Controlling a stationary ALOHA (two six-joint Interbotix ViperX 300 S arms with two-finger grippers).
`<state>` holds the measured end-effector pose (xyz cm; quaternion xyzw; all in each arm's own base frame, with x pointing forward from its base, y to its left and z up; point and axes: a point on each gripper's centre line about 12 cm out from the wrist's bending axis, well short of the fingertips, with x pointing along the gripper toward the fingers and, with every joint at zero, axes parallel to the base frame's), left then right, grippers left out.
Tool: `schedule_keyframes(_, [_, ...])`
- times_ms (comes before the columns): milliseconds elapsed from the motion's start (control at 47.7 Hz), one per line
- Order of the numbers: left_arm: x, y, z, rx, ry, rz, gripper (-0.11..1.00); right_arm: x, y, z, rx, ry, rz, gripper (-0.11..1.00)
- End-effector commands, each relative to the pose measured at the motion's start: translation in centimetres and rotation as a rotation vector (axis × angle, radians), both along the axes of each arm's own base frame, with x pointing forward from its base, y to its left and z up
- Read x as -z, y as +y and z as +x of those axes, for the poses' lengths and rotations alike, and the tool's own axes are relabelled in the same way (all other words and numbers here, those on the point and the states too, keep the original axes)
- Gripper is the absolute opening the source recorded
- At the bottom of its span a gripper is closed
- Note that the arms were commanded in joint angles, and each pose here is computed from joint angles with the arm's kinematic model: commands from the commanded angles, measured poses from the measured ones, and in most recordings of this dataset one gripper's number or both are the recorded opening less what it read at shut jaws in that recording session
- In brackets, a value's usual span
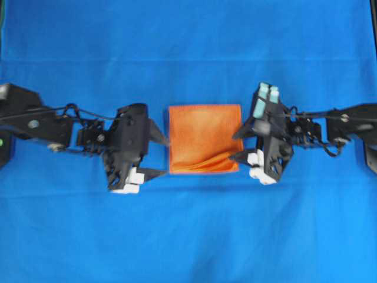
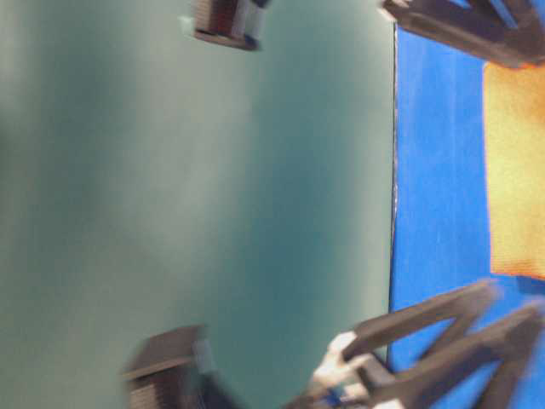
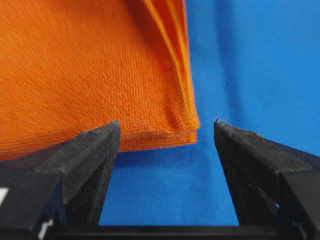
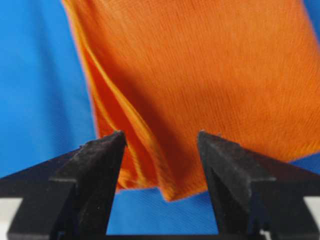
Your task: Fold the orange towel.
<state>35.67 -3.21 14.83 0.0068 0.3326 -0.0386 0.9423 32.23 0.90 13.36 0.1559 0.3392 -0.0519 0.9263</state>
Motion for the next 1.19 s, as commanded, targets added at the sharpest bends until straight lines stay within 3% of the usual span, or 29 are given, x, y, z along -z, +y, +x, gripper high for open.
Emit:
schedule_keyframes(0, [-3.3, 0.0, -0.7, 0.004, -0.058, -0.004, 0.68, -3.4, 0.2, 0.0, -0.014, -0.088, -0.003, 0.62])
schedule_keyframes(252, [-8.4, 0.4, -5.0, 0.010, -0.184, -0.009, 0.68, -10.3, 0.2, -3.1, -0.074, -0.242, -0.068, 0.62])
schedule_keyframes(566, [-12.1, 1.2, -12.2, 0.010, -0.372, -0.007, 0.68, -14.1, -0.8, -8.5, -0.086, -0.378, -0.170, 0.62])
schedule_keyframes(755, [-12.4, 1.8, -16.0, 0.010, -0.451, 0.019, 0.68, -13.8, -1.9, -11.6, -0.050, -0.412, -0.226, 0.62])
schedule_keyframes(964, [-10.6, 2.9, -19.1, -0.037, -0.503, 0.036, 0.68, -11.5, -3.0, -14.4, 0.017, -0.422, -0.243, 0.62])
schedule_keyframes(1174, [-8.5, 3.5, -20.6, -0.077, -0.506, 0.041, 0.68, -8.9, -3.2, -15.6, 0.039, -0.418, -0.234, 0.62])
